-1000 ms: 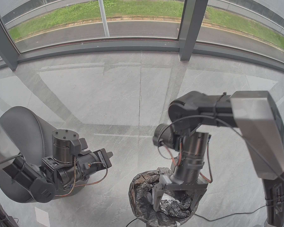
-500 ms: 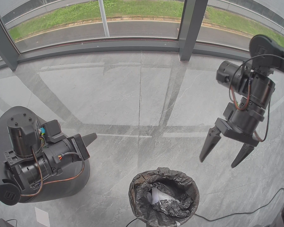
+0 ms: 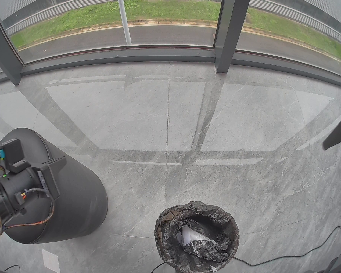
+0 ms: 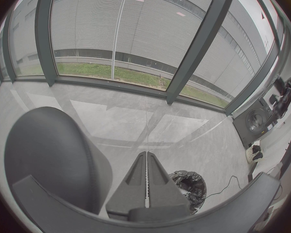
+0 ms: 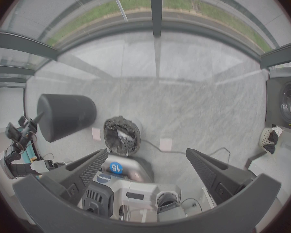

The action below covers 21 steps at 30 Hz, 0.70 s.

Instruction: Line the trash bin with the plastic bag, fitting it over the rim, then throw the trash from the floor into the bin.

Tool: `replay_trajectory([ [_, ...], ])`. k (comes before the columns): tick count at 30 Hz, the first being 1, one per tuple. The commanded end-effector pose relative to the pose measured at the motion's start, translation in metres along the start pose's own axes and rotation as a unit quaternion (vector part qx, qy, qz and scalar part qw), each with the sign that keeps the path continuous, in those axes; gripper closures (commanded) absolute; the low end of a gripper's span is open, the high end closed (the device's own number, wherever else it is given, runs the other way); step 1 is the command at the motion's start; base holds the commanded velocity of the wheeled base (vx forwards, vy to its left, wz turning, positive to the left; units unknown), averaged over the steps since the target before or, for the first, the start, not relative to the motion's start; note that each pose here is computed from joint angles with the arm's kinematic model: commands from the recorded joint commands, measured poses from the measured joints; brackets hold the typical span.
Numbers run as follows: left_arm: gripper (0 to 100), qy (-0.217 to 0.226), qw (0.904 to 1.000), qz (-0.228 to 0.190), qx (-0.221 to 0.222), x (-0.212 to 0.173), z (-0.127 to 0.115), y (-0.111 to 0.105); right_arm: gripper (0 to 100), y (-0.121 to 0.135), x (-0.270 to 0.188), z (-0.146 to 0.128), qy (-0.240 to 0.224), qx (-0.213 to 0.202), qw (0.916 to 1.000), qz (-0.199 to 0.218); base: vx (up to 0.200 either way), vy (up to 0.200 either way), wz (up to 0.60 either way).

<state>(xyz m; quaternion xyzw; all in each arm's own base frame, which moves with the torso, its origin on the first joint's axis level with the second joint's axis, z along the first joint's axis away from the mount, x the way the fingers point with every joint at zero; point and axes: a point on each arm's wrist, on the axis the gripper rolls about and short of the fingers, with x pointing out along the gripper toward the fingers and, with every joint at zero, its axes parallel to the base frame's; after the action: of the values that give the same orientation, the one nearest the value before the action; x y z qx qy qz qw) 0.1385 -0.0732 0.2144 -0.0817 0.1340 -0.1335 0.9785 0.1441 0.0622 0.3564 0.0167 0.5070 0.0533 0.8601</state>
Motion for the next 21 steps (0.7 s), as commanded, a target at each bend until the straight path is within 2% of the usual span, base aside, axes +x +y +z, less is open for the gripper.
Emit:
replay_trajectory([
  [1,100,-0.058,0.9962,0.048,0.043,-0.127,0.007,0.030,0,-0.066,-0.089,-0.177,-0.297,0.030,0.9545,-0.002,0.000,0.000,0.00],
  [2,100,-0.052,0.9961,0.056,0.044,-0.135,0.001,0.033,0,-0.066,-0.076,-0.192,-0.324,0.049,0.9442,-0.033,0.000,0.000,0.00],
  [3,100,-0.050,0.9960,0.061,0.043,-0.140,-0.002,0.035,0,-0.065,-0.067,-0.201,-0.339,0.057,0.9374,-0.057,0.000,0.000,0.00],
  [4,100,-0.048,0.9950,0.077,0.042,-0.150,-0.010,0.039,0,-0.063,-0.041,-0.220,-0.372,0.071,0.9177,-0.119,0.000,0.000,0.00],
  [5,100,-0.048,0.9942,0.088,0.040,-0.156,-0.015,0.041,0,-0.062,-0.023,-0.234,-0.392,0.072,0.9046,-0.152,0.000,0.000,0.00],
  [7,100,-0.051,0.9922,0.108,0.036,-0.166,-0.028,0.044,0,-0.058,0.015,-0.266,-0.449,0.056,0.8684,-0.204,0.000,0.000,0.00],
  [8,100,-0.052,0.9916,0.113,0.035,-0.169,-0.036,0.046,0,-0.057,0.034,-0.278,-0.473,0.034,0.8535,-0.215,0.000,0.000,0.00],
  [9,100,-0.055,0.9915,0.113,0.035,-0.171,-0.040,0.047,0,-0.058,0.043,-0.284,-0.480,0.024,0.8494,-0.218,0.000,0.000,0.00],
  [10,100,-0.055,0.9913,0.114,0.035,-0.173,-0.046,0.048,0,-0.060,0.053,-0.287,-0.473,0.029,0.8528,-0.219,0.000,0.000,0.00],
  [12,100,-0.051,0.9914,0.115,0.034,-0.173,-0.055,0.051,0,-0.060,0.056,-0.285,-0.465,0.054,0.8627,-0.190,0.000,0.000,0.00],
  [13,100,-0.051,0.9914,0.115,0.034,-0.173,-0.055,0.051,0,-0.060,0.056,-0.285,-0.465,0.054,0.8627,-0.190,0.000,0.000,0.00],
  [14,100,-0.052,0.9914,0.115,0.033,-0.174,-0.066,0.053,0,-0.064,0.060,-0.288,-0.466,0.047,0.8723,-0.139,0.000,0.000,0.00],
  [15,100,-0.049,0.9915,0.116,0.034,-0.173,-0.073,0.054,0,-0.068,0.064,-0.290,-0.469,0.028,0.8756,-0.110,0.000,0.000,0.00],
  [17,100,-0.041,0.9916,0.117,0.037,-0.171,-0.084,0.057,0,-0.068,0.073,-0.290,-0.463,0.012,0.8817,-0.090,0.000,0.000,0.00],
  [19,100,-0.041,0.9915,0.117,0.039,-0.171,-0.097,0.060,0,-0.067,0.087,-0.290,-0.472,0.003,0.8779,-0.080,0.000,0.000,0.00],
  [20,100,-0.044,0.9919,0.113,0.039,-0.172,-0.104,0.061,0,-0.068,0.100,-0.290,-0.484,-0.014,0.8719,-0.073,0.000,0.000,0.00],
  [21,100,-0.045,0.9920,0.111,0.039,-0.172,-0.108,0.062,0,-0.068,0.110,-0.288,-0.486,-0.026,0.8706,-0.073,0.000,0.000,0.00],
])
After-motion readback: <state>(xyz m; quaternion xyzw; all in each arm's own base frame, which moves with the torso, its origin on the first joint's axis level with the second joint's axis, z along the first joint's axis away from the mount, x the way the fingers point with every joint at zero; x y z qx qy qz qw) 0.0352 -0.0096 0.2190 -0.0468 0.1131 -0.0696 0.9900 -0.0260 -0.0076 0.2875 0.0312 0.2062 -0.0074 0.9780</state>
